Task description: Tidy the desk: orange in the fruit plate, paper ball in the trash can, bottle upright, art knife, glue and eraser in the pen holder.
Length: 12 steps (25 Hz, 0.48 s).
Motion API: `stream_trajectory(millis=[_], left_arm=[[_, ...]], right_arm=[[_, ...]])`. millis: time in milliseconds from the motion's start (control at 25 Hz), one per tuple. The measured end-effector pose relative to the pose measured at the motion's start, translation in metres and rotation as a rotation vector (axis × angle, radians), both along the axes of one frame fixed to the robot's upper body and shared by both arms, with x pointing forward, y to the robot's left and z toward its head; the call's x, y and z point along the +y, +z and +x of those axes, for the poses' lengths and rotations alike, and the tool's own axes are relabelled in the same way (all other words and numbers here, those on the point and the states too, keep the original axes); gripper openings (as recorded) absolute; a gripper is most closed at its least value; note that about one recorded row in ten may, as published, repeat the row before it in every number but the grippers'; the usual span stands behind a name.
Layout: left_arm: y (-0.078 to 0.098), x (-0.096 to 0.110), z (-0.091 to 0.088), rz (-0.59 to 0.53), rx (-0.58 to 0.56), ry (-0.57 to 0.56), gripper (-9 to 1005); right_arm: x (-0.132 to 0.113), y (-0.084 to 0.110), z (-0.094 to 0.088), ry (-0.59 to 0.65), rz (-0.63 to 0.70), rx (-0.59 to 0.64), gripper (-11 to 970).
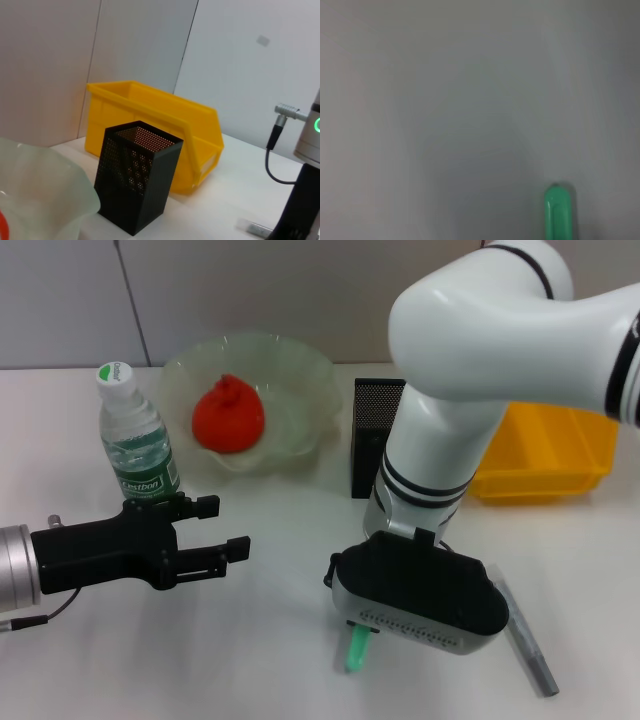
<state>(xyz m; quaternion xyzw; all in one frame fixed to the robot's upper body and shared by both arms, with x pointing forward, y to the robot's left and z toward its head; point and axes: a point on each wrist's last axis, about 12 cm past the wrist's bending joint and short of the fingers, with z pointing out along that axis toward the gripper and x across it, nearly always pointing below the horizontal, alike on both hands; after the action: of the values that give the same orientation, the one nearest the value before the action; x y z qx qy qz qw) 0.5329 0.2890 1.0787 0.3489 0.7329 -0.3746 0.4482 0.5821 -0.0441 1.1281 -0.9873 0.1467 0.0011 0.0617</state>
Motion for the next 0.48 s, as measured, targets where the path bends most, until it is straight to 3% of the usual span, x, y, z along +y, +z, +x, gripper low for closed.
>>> stream_trajectory(millis=[480], left_arm=[[0.004,0.018,0.0,-0.015,-0.005,0.068,785]], right_arm=[[-0.018,0.041,0.003,-0.184,0.161,0.014,187]])
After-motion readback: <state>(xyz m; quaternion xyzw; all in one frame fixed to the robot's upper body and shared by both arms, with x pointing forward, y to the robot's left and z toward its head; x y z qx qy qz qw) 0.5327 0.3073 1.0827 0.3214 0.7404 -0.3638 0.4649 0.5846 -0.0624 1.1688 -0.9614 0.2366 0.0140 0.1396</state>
